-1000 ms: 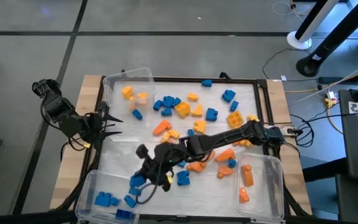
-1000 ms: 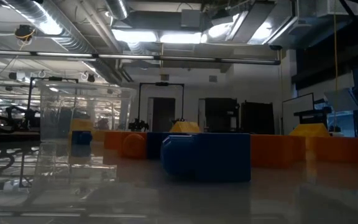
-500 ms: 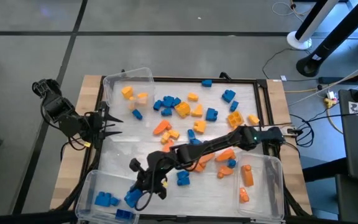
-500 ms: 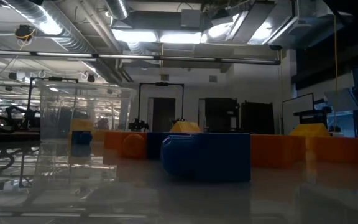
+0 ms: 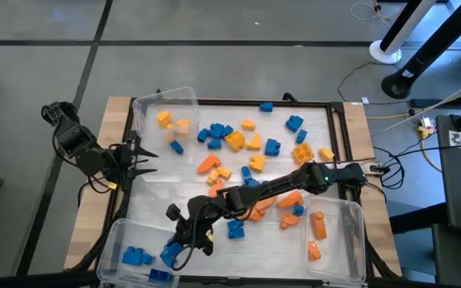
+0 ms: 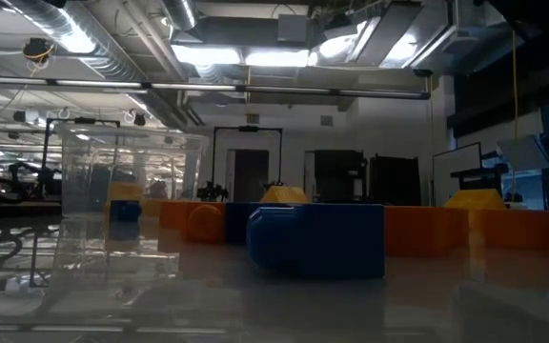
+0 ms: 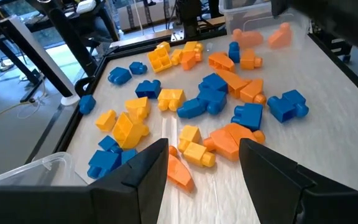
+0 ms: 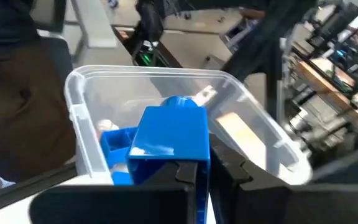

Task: Sort blocks
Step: Put the blue game piece into the bottom left transparent bin

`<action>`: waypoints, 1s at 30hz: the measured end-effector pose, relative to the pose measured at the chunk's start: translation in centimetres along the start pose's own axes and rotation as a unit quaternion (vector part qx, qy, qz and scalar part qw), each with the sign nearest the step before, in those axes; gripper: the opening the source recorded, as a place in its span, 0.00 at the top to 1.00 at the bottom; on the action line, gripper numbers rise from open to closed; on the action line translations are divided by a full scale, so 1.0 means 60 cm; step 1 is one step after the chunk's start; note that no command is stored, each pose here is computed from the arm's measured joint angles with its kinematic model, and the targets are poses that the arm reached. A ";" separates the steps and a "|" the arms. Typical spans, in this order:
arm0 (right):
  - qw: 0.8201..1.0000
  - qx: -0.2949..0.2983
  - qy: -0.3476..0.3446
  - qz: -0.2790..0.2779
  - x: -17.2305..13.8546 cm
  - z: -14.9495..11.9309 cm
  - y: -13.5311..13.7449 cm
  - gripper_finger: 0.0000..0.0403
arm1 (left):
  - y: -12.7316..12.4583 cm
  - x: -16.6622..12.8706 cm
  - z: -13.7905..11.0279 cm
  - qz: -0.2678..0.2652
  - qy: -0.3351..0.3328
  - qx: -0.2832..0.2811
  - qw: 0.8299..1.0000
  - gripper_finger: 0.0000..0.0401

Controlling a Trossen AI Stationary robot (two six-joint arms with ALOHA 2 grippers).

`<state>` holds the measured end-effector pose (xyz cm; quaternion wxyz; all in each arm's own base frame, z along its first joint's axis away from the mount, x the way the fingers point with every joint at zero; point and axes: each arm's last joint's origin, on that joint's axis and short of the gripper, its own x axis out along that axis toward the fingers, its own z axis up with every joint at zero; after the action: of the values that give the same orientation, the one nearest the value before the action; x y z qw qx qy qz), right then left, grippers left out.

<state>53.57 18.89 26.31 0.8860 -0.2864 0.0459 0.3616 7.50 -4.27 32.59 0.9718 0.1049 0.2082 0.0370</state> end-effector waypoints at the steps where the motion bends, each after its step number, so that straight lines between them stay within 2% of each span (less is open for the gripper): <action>1: 1.000 0.005 0.000 0.007 0.003 -0.004 0.003 0.94 | 0.000 0.000 0.000 0.000 0.000 0.000 1.000 0.54; 5: 0.999 0.029 0.000 0.019 0.011 -0.016 0.009 0.94 | 0.000 0.000 0.000 0.000 0.000 0.000 1.000 0.54; 12: 0.999 0.027 -0.007 0.016 0.012 -0.015 0.007 0.93 | 0.000 0.000 0.000 0.000 0.000 0.001 1.000 0.54; 23: 1.000 0.029 0.003 0.004 0.009 -0.020 0.002 0.68 | 0.000 0.000 0.000 0.000 0.000 0.002 1.000 0.54; 30: 0.998 0.045 0.025 -0.024 0.006 -0.028 -0.008 0.63 | 0.000 0.000 0.000 0.000 0.000 0.002 1.000 0.54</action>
<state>54.36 17.92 25.02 0.9050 -0.2559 0.0771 0.3309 7.49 -4.27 32.58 0.9714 0.1071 0.2086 0.0364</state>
